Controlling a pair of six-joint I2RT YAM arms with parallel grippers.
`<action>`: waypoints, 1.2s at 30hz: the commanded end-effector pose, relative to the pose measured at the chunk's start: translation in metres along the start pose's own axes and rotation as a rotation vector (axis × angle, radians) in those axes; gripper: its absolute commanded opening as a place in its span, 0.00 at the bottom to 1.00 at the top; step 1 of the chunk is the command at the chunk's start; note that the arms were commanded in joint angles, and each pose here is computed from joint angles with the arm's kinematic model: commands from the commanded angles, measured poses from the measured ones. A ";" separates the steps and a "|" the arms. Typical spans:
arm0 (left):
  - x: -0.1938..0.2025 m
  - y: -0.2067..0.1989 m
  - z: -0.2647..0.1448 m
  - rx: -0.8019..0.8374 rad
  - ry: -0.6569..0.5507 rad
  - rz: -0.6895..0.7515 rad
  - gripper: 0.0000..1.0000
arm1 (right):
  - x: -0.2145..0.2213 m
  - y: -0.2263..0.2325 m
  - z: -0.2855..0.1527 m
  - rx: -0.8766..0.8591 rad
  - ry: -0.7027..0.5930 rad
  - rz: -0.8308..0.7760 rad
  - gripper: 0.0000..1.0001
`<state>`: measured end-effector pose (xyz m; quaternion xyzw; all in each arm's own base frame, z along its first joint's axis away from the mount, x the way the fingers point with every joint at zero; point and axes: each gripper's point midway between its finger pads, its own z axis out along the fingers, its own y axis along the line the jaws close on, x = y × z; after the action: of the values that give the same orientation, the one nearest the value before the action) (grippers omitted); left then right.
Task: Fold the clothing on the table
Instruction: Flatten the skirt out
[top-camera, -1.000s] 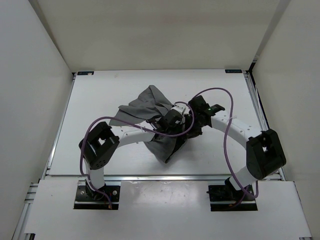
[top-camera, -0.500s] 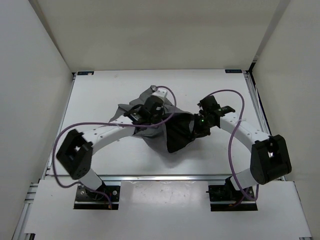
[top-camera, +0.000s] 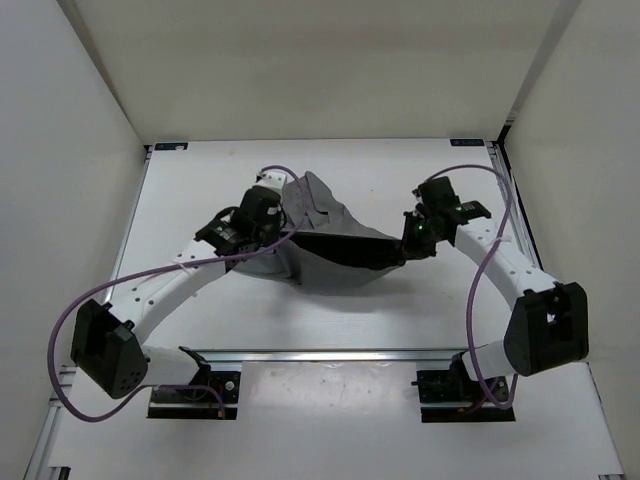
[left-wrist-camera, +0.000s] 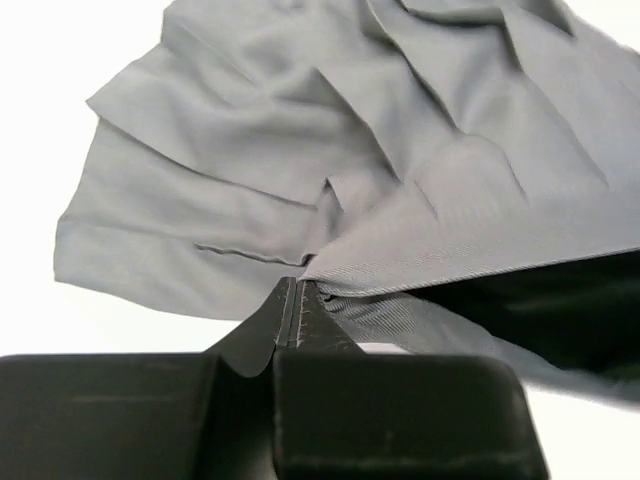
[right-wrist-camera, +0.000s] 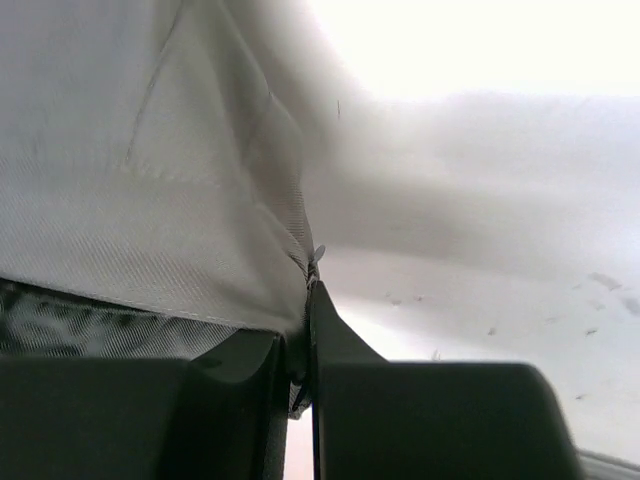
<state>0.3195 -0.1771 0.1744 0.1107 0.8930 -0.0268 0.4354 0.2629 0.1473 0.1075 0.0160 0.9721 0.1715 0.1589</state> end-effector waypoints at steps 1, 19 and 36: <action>-0.067 0.033 -0.040 -0.024 -0.133 -0.070 0.00 | -0.058 -0.003 -0.055 0.017 -0.219 -0.020 0.00; -0.123 0.049 -0.216 0.329 -0.470 -0.267 0.00 | -0.023 0.098 -0.228 -0.203 -0.645 -0.561 0.00; -0.181 0.023 0.000 0.221 -0.143 -0.099 0.00 | -0.209 0.049 -0.116 -0.236 -0.567 -0.290 0.00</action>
<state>0.3937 -0.1833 0.2415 0.0901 0.9008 -0.1724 0.3883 0.3756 0.1388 0.2070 -0.0788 0.9100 0.2460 0.3243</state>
